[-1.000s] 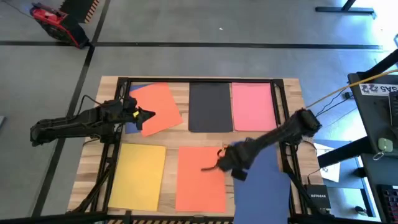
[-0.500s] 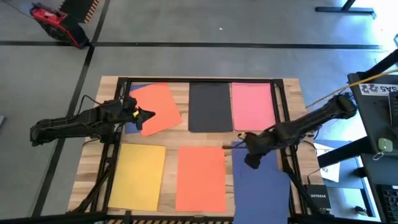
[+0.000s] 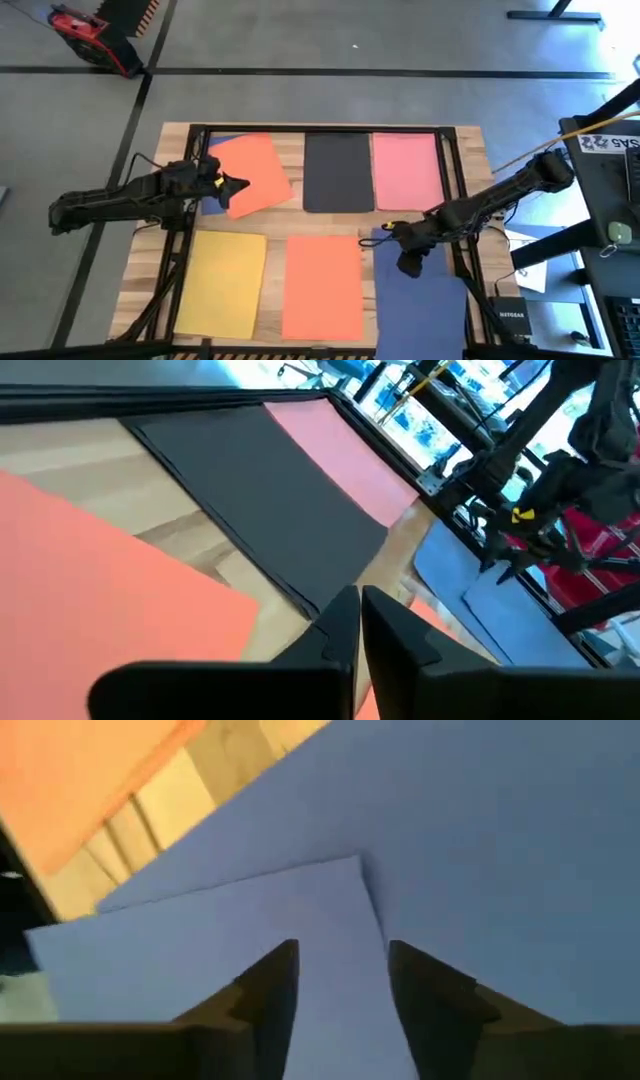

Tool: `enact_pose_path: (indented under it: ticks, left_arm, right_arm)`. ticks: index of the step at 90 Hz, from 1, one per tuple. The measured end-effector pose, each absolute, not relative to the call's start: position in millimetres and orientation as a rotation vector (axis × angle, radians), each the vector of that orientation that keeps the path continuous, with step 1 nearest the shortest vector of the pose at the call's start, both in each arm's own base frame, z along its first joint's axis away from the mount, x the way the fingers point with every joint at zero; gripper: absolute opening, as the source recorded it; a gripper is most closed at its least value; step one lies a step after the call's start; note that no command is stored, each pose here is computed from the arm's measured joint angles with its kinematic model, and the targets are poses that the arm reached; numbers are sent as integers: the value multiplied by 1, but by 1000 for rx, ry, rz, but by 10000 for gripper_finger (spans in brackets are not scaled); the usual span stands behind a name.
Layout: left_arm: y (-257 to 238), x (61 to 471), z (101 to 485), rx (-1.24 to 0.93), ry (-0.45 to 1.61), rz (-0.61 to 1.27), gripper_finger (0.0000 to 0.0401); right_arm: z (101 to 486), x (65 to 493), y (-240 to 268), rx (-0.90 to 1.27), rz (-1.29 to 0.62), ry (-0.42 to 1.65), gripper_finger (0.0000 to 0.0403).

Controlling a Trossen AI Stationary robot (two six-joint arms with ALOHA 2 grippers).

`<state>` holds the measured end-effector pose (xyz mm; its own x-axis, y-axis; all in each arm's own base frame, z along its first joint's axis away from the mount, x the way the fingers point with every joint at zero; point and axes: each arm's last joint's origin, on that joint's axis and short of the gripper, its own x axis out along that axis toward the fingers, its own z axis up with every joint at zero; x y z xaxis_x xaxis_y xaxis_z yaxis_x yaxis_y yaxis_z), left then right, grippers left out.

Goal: Organize paper
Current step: Stack the blue paper on top of the other blue paper

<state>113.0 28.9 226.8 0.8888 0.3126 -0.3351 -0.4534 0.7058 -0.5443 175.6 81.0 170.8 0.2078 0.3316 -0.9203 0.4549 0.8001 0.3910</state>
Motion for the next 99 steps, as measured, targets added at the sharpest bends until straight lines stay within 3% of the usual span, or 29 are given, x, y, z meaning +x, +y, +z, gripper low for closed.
enact_pose_path:
  ticks: [44,61,83,99]
  left_arm:
    - [29,112,223,-661,265,450,0]
    - [29,111,222,-665,271,454,0]
    - [29,111,222,-666,278,456,0]
    - [29,111,222,-665,278,456,0]
  right_arm:
    - [137,197,89,580,-119,1425,166]
    - [137,198,89,564,-102,1413,147]
    - [140,199,89,551,-121,1407,88]
    - [154,205,92,573,-84,1394,99]
